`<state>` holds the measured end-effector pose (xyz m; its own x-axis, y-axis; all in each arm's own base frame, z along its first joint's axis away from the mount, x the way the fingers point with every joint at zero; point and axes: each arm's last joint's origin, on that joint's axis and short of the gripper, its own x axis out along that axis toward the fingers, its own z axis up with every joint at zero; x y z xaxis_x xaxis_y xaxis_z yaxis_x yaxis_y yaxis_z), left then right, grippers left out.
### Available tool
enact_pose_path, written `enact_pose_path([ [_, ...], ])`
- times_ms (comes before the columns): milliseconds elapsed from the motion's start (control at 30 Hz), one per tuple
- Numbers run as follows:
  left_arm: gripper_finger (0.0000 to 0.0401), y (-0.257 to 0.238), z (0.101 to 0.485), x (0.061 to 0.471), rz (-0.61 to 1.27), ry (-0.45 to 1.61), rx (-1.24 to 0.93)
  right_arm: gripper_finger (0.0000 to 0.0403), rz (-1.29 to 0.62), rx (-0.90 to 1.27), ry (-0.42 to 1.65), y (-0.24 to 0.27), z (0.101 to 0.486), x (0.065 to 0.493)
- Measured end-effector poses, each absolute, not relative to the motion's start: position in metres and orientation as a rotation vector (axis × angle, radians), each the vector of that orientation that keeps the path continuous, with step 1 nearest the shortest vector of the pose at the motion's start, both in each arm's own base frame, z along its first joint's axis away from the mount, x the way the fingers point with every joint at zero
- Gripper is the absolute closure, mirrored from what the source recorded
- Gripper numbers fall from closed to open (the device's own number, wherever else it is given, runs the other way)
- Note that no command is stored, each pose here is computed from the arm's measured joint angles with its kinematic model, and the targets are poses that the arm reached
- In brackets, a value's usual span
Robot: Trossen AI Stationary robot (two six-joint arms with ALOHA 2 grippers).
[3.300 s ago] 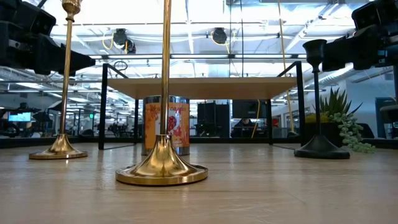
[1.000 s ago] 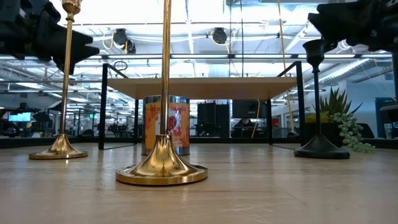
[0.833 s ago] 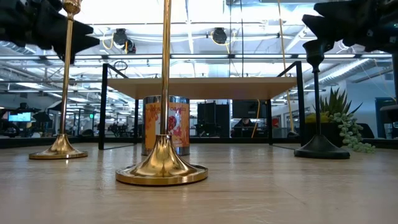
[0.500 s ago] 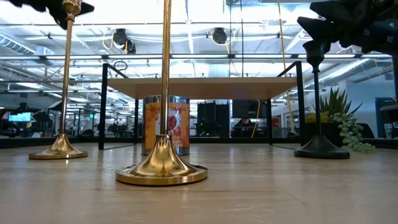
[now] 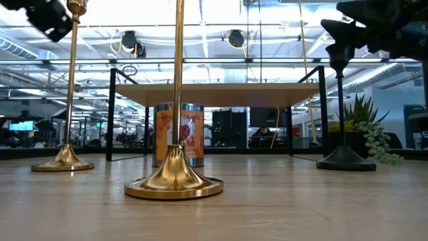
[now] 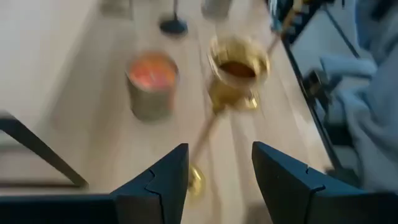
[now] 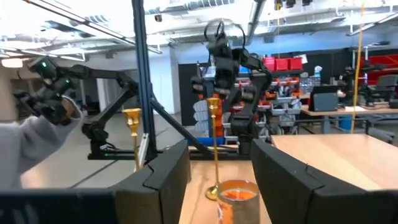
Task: Pick & Place candle stick holders
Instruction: Put the bottom orange scented candle on the shelf
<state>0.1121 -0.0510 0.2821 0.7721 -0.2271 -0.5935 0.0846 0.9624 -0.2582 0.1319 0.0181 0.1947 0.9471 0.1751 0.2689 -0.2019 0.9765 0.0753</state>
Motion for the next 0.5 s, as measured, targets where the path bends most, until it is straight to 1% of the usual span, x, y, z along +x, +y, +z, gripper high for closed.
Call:
enact_pose_path([
  [200, 0.0219, -0.064, 0.266, 0.113, -0.116, 0.881, -0.357, 0.0234, 0.219, 0.099, -0.292, 0.022, 0.197, 0.131],
  [333, 0.022, -0.078, 0.258, 0.118, -0.105, 0.981, -0.453, 0.0234, 0.229, 0.101, -0.292, 0.023, 0.197, 0.13],
  [500, 0.022, -0.1, 0.242, 0.127, -0.108, 1.079, -0.374, 0.0234, 0.229, 0.081, -0.282, 0.024, 0.196, 0.131],
])
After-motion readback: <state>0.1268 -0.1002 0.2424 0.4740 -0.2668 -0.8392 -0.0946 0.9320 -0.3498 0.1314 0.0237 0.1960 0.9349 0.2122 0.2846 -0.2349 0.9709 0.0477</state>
